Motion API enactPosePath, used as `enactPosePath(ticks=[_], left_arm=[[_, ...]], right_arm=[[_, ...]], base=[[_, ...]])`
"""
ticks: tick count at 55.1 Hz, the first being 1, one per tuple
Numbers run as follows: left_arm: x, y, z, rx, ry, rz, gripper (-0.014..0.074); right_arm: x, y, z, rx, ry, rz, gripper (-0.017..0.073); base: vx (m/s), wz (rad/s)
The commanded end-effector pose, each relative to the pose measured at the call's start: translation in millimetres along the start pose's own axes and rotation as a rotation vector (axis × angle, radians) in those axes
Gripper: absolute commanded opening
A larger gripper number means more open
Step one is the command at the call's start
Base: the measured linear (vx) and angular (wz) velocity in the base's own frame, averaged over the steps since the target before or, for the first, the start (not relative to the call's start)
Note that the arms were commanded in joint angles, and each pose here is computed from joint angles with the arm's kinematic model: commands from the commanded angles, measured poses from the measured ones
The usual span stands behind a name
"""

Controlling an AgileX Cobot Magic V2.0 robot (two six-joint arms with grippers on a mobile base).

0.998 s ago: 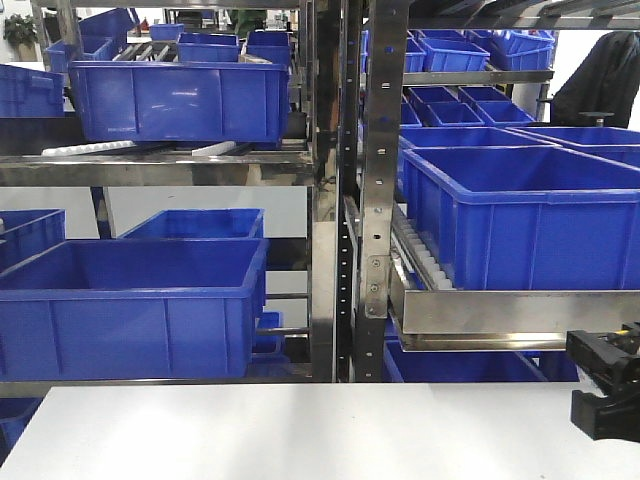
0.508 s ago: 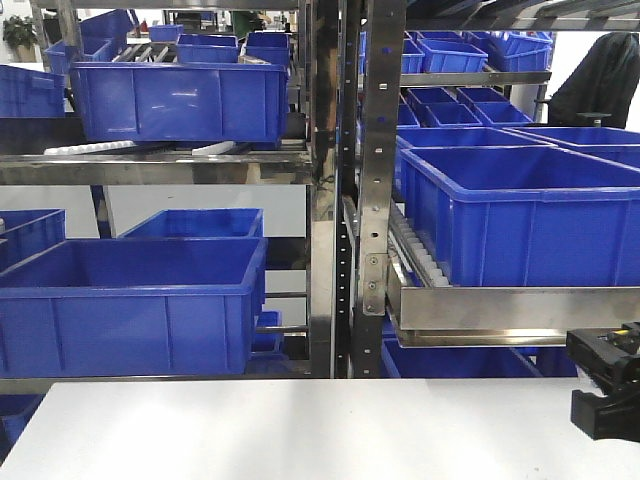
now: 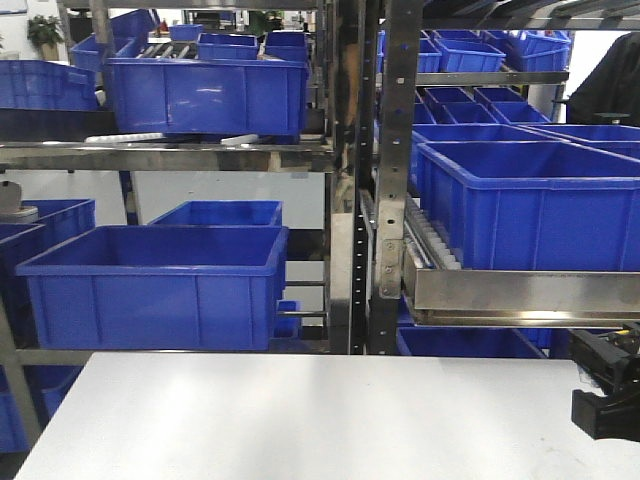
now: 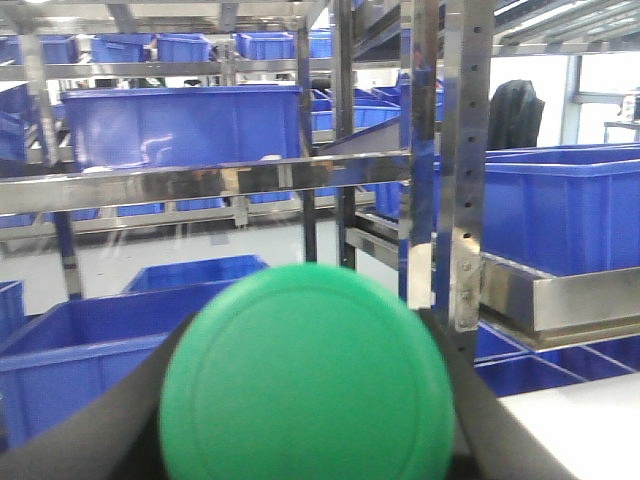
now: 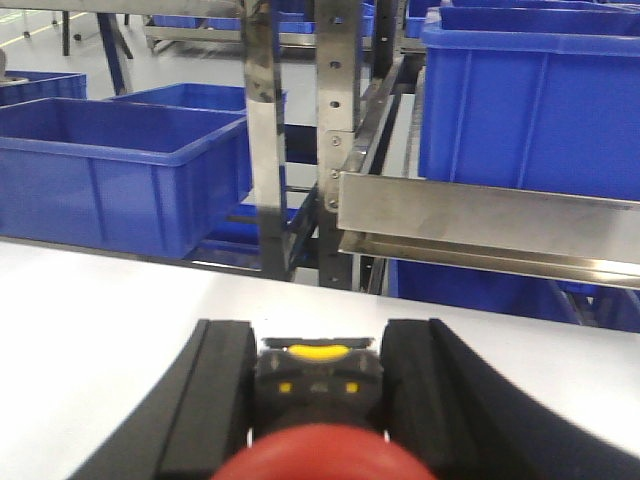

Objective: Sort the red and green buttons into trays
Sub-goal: 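Drive the base to the counter with the green and red trays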

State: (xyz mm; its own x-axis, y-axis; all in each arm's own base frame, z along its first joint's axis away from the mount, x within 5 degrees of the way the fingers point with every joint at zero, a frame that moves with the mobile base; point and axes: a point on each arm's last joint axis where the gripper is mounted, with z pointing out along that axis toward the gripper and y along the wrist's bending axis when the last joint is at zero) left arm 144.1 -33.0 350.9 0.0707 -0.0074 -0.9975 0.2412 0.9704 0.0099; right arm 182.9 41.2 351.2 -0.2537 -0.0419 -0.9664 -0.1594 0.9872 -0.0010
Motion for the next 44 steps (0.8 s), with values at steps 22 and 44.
enactPosePath(ticks=[22,44], left_arm=[[-19.1,-3.7,-0.8,0.038,-0.109,-0.017,0.0000],[-19.1,-3.7,-0.8,0.038,-0.109,-0.017,0.0000]], right_arm=[[-16.8,2.8,-5.3,-0.033,-0.104,-0.021,-0.0009],[-16.8,2.8,-5.3,-0.033,-0.104,-0.021,-0.0009]], base=[[-0.19,0.21],[-0.16,0.42]])
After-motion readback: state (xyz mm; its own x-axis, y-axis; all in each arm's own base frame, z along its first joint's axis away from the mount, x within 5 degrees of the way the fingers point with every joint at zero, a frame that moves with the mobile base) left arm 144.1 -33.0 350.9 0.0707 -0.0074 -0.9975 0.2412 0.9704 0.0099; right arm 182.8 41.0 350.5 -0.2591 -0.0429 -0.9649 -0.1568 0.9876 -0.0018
